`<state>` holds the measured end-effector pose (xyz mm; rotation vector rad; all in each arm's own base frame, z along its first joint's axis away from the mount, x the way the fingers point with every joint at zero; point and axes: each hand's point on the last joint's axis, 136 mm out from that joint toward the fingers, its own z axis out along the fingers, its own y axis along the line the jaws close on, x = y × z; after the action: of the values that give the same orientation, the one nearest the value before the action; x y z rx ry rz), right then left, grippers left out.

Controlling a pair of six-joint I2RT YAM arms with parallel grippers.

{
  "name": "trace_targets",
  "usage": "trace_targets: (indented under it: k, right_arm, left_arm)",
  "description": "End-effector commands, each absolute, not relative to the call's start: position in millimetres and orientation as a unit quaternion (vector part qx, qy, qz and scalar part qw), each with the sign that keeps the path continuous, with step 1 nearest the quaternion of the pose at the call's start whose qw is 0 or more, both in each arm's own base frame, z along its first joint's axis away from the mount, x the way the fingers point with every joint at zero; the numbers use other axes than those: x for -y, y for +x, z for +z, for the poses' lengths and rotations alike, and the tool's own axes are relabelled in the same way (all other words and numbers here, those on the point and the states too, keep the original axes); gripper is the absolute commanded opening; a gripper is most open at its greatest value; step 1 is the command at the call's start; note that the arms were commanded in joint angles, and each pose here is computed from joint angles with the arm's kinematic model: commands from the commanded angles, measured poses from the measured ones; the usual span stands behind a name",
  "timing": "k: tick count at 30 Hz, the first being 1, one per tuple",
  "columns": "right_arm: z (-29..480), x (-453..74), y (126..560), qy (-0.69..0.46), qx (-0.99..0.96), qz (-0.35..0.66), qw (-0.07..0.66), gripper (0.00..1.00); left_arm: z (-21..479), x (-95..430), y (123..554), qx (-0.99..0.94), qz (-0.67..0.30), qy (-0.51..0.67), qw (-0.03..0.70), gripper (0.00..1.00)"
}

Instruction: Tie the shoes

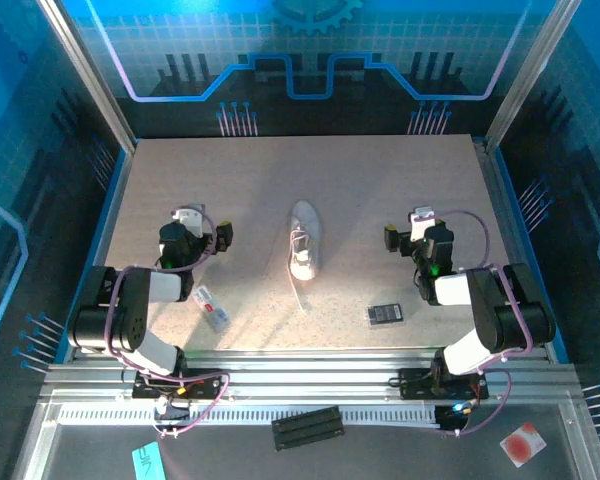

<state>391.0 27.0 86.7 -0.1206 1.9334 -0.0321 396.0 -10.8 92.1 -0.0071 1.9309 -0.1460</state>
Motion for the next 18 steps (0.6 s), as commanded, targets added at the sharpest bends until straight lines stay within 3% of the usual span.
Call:
trace_targets:
  k: [1, 18]
  right_arm:
    - [98.6, -24.2, 399.1, -0.049, -0.812, -0.015, 0.582, 1.0]
    - [99.0, -23.7, 399.3, -0.049, -0.811, -0.013, 0.582, 1.0]
  left_arm:
    - [94.7, 9.9, 397.8, -0.817, -0.065, -0.013, 0.573, 0.99]
    - [95.2, 9.8, 398.0, -0.816, -0.065, -0.013, 0.574, 0.99]
